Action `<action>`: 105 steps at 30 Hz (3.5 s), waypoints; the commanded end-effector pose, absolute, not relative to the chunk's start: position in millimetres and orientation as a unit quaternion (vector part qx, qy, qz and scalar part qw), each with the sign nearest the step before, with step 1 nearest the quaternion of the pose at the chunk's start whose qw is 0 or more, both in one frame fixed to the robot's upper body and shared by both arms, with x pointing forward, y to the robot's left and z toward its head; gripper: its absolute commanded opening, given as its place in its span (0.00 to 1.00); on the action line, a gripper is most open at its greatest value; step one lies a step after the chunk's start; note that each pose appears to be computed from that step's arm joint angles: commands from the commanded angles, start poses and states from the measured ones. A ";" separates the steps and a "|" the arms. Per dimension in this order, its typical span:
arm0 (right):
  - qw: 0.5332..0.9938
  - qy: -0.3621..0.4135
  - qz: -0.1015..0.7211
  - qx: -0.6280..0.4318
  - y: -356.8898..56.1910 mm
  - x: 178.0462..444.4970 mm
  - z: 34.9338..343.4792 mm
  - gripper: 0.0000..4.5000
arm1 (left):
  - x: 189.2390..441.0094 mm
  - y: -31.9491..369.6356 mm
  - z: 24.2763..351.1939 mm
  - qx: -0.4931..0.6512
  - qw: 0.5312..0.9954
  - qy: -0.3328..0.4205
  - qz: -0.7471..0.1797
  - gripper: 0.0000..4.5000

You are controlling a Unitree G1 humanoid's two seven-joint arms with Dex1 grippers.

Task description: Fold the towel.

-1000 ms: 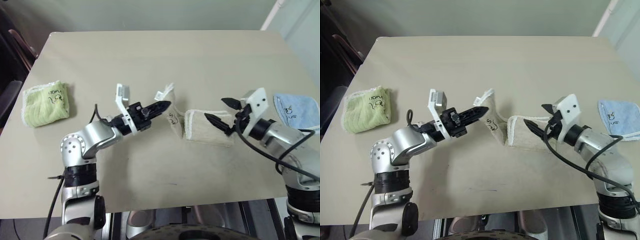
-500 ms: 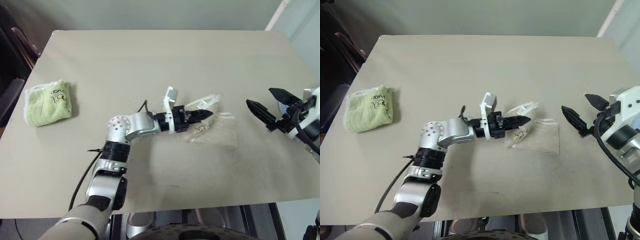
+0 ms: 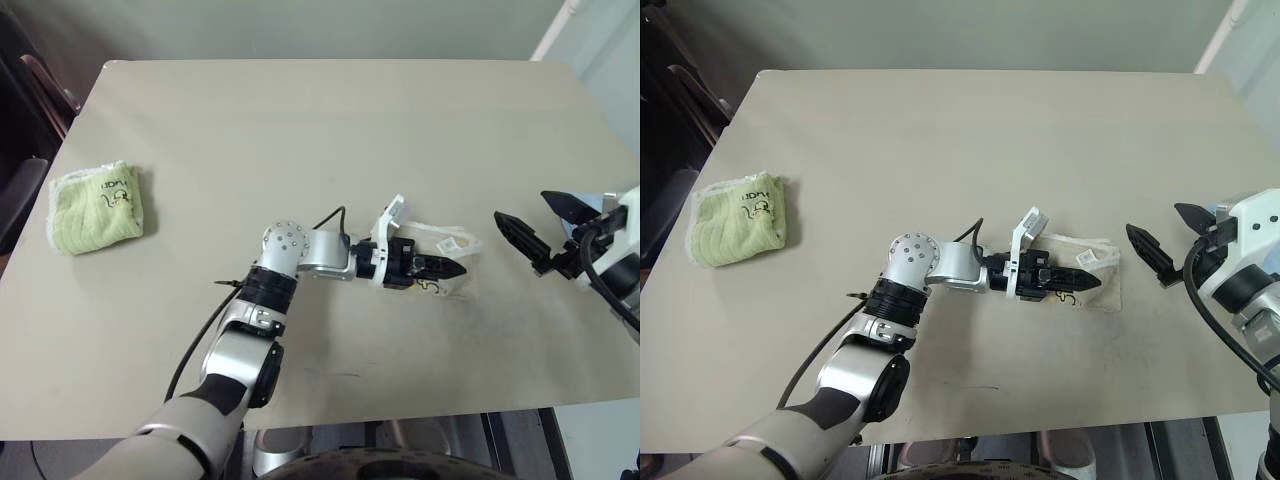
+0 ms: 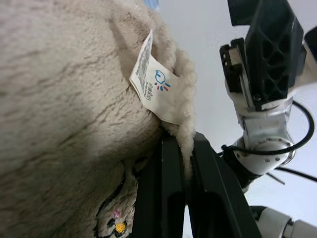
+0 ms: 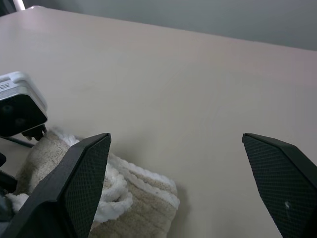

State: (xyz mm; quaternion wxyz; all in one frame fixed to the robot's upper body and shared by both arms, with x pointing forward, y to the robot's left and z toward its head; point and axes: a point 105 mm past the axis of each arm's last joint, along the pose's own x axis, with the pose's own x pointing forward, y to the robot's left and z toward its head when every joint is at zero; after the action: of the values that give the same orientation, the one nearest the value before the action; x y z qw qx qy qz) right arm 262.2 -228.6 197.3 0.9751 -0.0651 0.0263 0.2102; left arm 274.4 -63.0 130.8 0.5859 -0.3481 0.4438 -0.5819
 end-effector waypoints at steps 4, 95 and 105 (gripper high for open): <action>0.974 0.007 0.208 -0.091 -224.4 259.2 209.6 1.00 | 271.0 -76.8 129.5 -0.329 0.586 0.425 -0.606 0.48; 0.918 0.183 0.312 0.163 -224.6 268.9 151.1 0.99 | 311.1 24.9 131.2 -0.013 0.793 -0.036 -0.608 1.00; 0.891 0.270 0.306 0.198 -243.6 268.0 126.3 0.99 | 305.2 70.3 128.0 -0.008 0.825 -0.025 -0.565 1.00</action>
State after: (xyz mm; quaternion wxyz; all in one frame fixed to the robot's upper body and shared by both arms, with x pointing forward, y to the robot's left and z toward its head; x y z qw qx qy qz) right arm 267.5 -241.7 123.0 0.8910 0.2098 0.2702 0.2984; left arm 307.3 68.5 118.8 0.8228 -0.0148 -0.0068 -0.5680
